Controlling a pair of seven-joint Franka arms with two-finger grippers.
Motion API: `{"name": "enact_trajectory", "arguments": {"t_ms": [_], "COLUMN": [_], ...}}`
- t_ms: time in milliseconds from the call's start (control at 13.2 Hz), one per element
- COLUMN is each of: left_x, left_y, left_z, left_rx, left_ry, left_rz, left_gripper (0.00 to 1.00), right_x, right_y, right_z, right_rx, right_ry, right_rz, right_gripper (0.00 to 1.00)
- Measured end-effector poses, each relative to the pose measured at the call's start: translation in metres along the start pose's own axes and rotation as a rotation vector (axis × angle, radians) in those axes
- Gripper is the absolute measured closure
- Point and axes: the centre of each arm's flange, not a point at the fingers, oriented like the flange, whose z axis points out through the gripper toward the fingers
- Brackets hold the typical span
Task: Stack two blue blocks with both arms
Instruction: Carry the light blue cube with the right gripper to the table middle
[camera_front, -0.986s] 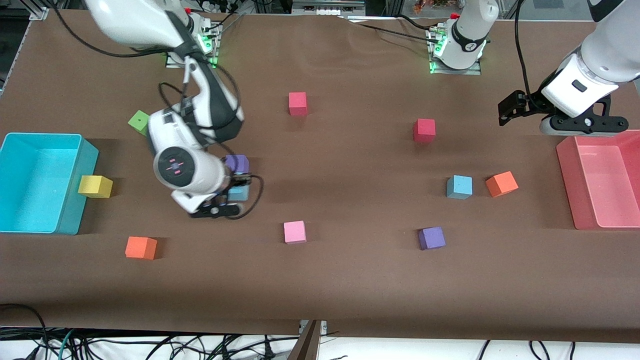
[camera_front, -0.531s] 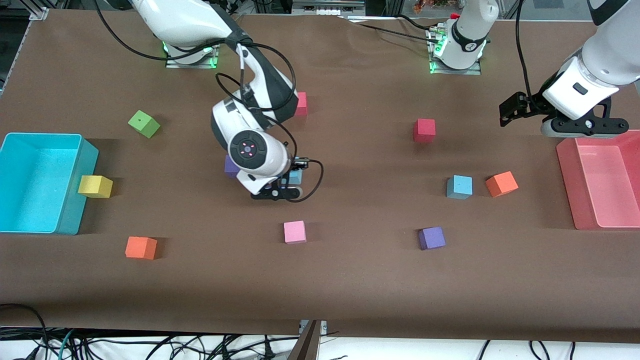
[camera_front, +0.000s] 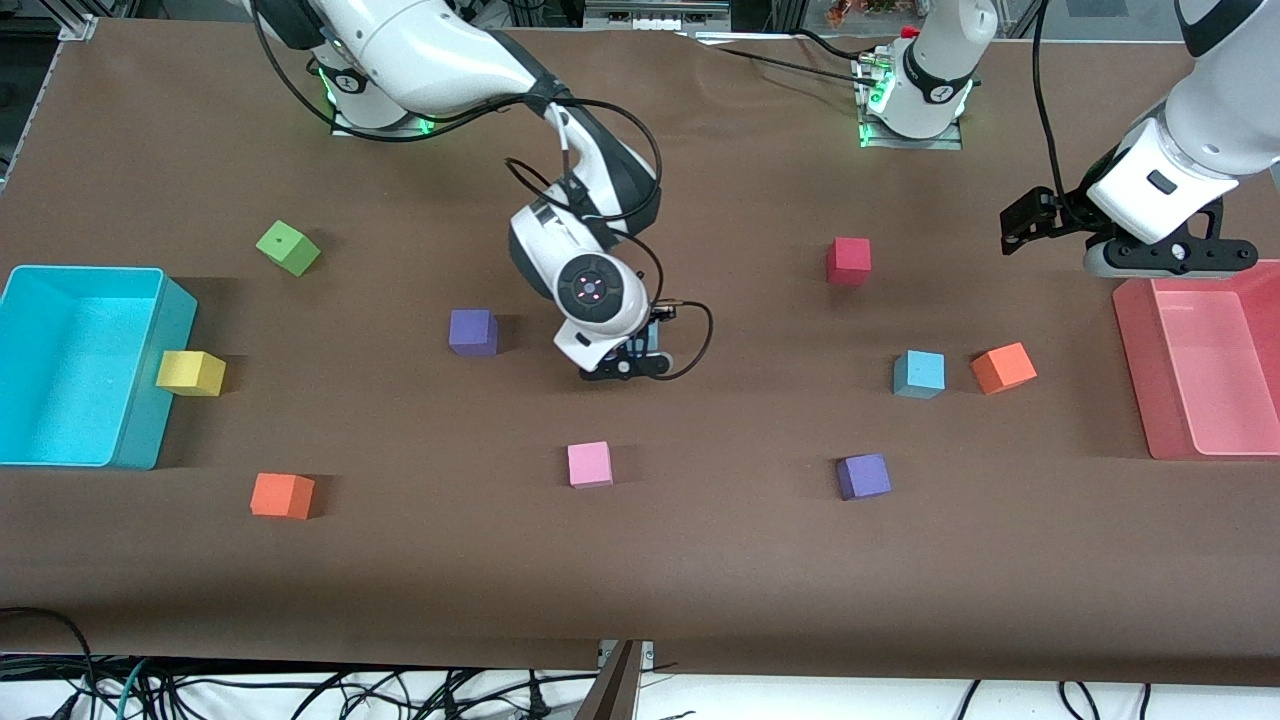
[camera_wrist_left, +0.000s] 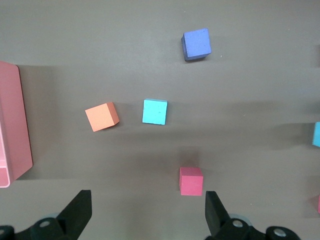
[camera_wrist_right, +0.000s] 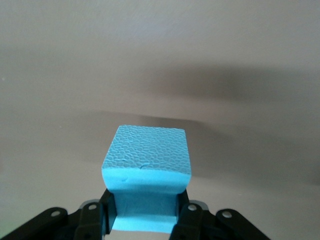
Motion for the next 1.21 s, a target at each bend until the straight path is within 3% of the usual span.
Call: {"name": "enact_trajectory", "arguments": {"t_ms": [455, 531, 759, 910, 1214], "left_x": [0.000, 0.000, 0.000, 0.000, 0.000], "left_y": [-0.003, -0.003, -0.003, -0.003, -0.003], "left_z": [0.000, 0.000, 0.000, 0.000, 0.000], "left_rx": [0.000, 0.000, 0.000, 0.000, 0.000], "left_ry": [0.000, 0.000, 0.000, 0.000, 0.000], "left_rz": [-0.006, -0.006, -0.006, -0.006, -0.006], "left_gripper": [0.00, 0.00, 0.00, 0.00, 0.00], "right_x": [0.004, 0.004, 0.000, 0.000, 0.005], "right_y": [-0.005, -0.007, -0.017, -0.019, -0.019], "right_z": [0.030, 0.032, 0.032, 0.031, 0.018], "right_rx": [-0.002, 0.001, 0.015, 0.018, 0.027], "right_ry": [0.006, 0.012, 0.039, 0.045, 0.067], "right_rz": [0.033, 0.032, 0.019, 0.016, -0.002], "right_gripper": [0.51, 0.47, 0.14, 0.00, 0.00]}}
